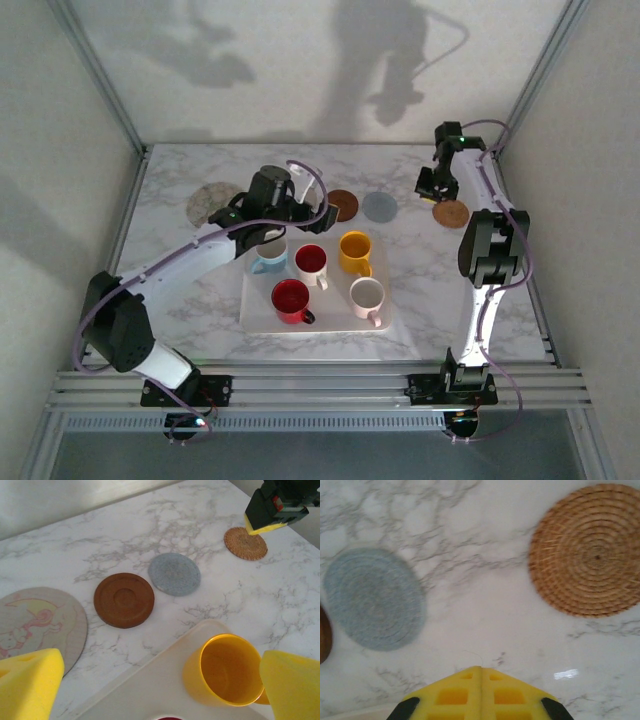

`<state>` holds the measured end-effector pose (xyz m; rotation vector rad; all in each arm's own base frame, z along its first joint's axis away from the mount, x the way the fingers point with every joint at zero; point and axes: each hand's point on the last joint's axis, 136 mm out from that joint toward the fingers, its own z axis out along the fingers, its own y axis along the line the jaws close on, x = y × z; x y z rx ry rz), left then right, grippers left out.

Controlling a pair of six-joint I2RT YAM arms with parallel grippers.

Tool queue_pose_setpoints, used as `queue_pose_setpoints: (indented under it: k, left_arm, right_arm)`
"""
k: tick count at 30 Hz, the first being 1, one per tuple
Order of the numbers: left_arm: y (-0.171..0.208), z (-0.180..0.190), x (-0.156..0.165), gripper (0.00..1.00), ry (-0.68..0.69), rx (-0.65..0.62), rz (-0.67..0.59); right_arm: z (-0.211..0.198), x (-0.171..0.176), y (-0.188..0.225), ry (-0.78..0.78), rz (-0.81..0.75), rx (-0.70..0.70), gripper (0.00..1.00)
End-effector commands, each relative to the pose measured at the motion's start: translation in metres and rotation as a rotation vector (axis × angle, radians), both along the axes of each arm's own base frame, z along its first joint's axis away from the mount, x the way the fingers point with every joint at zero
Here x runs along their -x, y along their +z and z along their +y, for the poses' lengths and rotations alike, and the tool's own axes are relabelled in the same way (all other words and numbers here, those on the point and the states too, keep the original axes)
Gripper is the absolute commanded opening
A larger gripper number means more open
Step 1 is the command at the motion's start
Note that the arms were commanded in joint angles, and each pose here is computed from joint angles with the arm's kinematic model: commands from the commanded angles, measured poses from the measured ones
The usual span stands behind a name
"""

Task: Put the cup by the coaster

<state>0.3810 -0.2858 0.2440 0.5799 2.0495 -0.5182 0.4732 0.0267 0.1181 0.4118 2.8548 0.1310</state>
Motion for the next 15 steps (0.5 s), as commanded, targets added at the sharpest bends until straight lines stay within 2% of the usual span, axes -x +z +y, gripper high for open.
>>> queue_pose_setpoints:
  k: [1,8,15]
  left_arm:
    - [0.012,-0.018,-0.001,1.0,-0.051,0.031,-0.026]
    - [-0.011,-0.023,0.002,1.0,-0.078,-0.01,0.019]
    - [-0.027,-0.019,0.005,1.0,-0.074,-0.041,0.045]
  right_arm:
    - [-0.027,-0.001,0.003,-0.104,-0.032,0.039,0.0]
    - [-0.058,-0.009,-0.021,-0.256,-0.026,0.062,0.0]
    - [-0.072,-0.022,-0.04,-0.315,-0.023,0.12,0.0]
